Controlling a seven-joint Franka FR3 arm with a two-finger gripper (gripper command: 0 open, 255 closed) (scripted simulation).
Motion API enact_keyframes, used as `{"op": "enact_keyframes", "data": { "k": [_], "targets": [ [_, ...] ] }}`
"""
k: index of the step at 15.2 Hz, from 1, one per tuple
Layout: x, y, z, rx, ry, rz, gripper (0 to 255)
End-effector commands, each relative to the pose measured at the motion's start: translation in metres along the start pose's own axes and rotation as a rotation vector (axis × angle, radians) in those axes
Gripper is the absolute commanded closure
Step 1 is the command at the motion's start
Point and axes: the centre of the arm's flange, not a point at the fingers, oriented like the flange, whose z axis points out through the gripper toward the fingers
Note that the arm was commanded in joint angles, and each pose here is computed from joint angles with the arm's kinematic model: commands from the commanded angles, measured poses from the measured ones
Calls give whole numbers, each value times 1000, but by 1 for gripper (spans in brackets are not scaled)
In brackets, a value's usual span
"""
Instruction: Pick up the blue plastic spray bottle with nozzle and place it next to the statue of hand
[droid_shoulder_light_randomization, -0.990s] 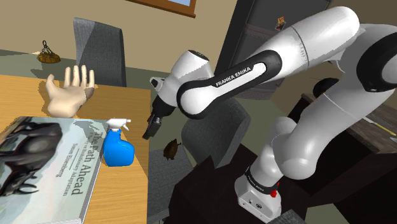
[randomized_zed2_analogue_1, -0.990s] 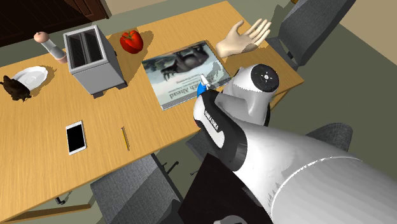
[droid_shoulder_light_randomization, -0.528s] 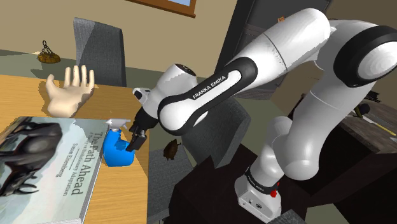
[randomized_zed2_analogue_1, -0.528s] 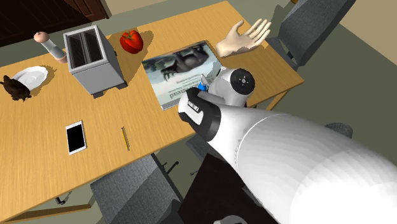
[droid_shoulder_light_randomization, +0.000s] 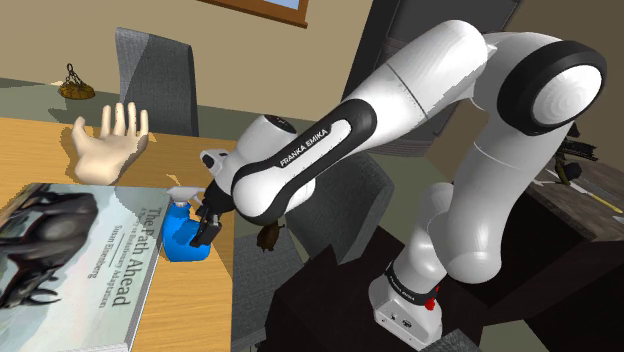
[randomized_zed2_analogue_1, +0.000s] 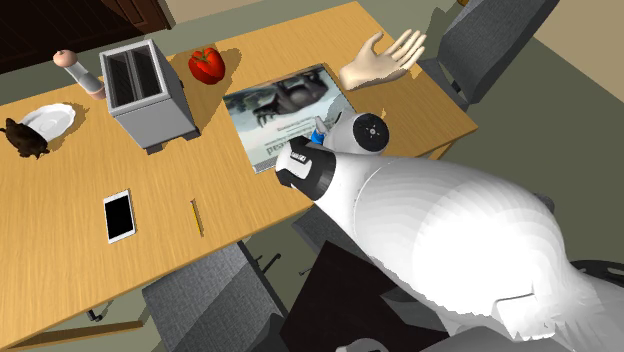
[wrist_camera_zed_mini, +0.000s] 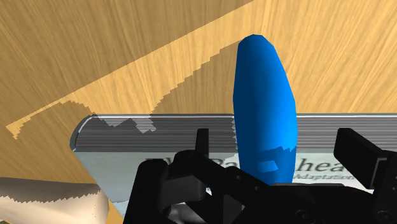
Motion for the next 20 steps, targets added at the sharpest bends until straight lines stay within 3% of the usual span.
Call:
{"op": "enact_keyframes", "data": {
  "k": [1,5,6,15,20],
  "targets": [
    [0,0,1,0,0,0,0],
    [0,0,1,0,0,0,0],
    [0,0,1,0,0,0,255],
    [0,0,1,0,0,0,255],
    [12,0,-23,0,0,0,255]
  ]
}}
